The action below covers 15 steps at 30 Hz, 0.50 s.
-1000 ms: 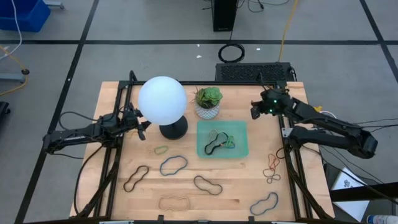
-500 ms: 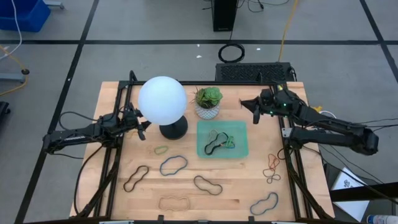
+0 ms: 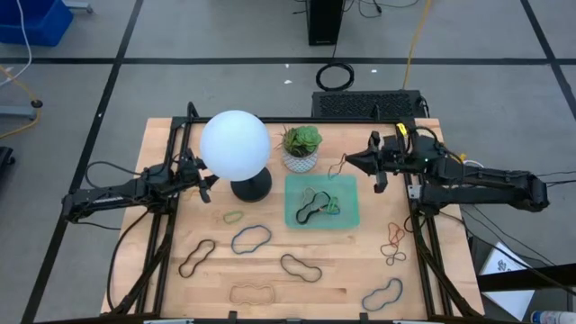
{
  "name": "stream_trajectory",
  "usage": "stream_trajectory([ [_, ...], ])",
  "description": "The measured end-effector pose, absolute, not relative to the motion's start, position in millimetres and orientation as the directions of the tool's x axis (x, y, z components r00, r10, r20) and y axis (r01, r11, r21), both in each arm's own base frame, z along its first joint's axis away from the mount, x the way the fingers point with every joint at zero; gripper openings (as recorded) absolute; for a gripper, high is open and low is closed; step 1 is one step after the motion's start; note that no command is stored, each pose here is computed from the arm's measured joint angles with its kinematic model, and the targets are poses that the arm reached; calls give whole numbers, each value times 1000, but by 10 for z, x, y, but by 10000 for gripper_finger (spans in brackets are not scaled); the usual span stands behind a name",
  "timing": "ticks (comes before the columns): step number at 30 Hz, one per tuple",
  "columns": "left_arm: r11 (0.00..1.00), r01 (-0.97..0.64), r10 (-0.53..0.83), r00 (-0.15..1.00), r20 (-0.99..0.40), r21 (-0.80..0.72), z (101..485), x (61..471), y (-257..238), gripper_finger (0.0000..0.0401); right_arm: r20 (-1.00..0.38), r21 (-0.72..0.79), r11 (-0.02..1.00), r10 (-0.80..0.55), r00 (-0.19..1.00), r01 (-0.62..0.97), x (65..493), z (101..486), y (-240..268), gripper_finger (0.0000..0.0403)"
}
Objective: Pick and place rubber bands into bin
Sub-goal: Put the top violet rubber band into the blue bin
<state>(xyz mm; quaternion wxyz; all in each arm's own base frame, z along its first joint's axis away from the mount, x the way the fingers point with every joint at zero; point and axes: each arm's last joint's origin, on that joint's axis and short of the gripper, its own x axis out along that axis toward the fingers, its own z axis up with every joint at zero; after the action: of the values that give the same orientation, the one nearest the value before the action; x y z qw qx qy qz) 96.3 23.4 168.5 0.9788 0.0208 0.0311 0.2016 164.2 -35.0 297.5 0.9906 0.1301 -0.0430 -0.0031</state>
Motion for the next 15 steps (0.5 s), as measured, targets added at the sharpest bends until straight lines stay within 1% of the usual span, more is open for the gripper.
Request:
stream_trajectory([
  [2, 918, -393, 396, 917, -53, 53, 1685, 963, 234, 186, 86, 249, 966, 40, 995, -61, 1665, 3016, -289, 0],
  [5, 918, -393, 396, 917, -53, 53, 1685, 963, 234, 186, 54, 249, 961, 110, 992, -120, 1720, 3028, -194, 0],
  [8, 918, -393, 396, 917, -53, 53, 1685, 964, 234, 187, -19, 268, 952, 159, 987, -148, 1798, 2944, -114, 0],
  [12, 918, -393, 396, 917, -53, 53, 1684, 963, 234, 186, -150, 299, 941, 209, 966, -157, 1928, 2763, -16, 0],
  [15, 918, -393, 396, 917, -52, 53, 1685, 963, 234, 186, -260, 305, 947, 189, 947, -106, 2033, 2600, 46, 0],
])
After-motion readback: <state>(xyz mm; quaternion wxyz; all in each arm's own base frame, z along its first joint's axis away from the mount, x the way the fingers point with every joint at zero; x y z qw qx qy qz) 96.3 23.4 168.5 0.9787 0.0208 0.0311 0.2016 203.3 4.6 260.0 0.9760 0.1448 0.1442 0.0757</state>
